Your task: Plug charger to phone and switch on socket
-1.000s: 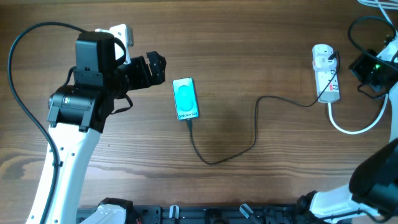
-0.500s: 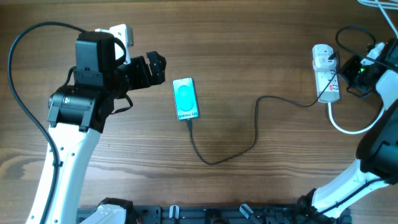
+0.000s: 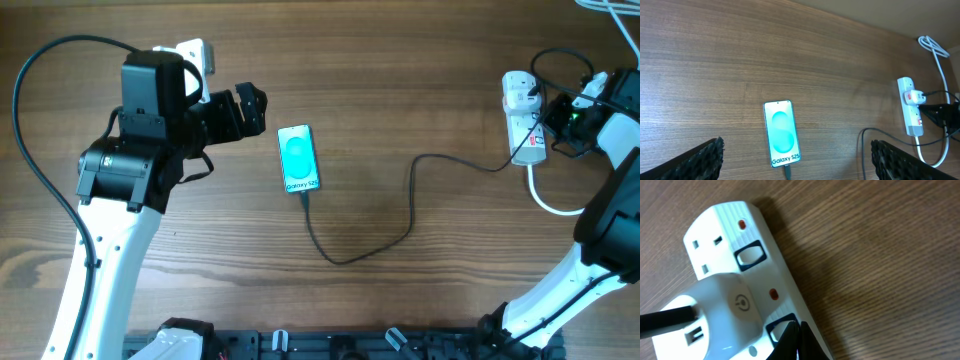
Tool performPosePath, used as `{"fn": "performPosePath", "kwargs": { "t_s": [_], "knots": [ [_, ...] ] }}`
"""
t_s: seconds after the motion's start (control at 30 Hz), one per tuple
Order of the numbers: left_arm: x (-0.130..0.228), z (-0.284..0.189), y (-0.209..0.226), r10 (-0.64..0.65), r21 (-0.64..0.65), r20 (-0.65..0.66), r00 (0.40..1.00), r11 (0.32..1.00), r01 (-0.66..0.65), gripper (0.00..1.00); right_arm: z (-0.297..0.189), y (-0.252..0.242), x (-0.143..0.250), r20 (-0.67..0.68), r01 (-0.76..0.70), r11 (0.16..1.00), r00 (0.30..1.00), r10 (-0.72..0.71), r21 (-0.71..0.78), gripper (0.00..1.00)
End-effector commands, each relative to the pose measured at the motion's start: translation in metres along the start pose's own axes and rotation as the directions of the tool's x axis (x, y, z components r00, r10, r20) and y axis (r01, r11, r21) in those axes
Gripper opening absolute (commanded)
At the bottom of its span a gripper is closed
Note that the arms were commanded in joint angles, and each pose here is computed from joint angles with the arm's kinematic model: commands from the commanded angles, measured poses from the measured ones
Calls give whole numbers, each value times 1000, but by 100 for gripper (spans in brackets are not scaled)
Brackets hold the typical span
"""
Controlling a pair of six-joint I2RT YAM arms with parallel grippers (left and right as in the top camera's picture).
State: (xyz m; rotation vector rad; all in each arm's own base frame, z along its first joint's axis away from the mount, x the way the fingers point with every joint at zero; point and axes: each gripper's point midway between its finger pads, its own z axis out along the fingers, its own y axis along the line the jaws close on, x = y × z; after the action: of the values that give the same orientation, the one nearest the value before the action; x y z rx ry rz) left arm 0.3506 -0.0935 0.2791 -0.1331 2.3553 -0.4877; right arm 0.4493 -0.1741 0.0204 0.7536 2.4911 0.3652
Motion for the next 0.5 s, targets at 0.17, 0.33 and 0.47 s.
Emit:
{"fn": "performPosePath", "kwargs": {
  "t_s": [0.17,0.33,0.47],
  "knots": [
    [-3,-2,2,1,-8,12,1000,1000,-1,100,8,8,3,-17,51,997,998,-52,-49,4],
    [-3,-2,2,1,-8,12,1000,1000,-1,100,8,8,6,-29,48,998,998,-49,-48,4],
    [-3,-2,2,1,-8,12,1000,1000,-1,100,10,15,8,-33,86,995,996,-88,-54,4]
  ]
}}
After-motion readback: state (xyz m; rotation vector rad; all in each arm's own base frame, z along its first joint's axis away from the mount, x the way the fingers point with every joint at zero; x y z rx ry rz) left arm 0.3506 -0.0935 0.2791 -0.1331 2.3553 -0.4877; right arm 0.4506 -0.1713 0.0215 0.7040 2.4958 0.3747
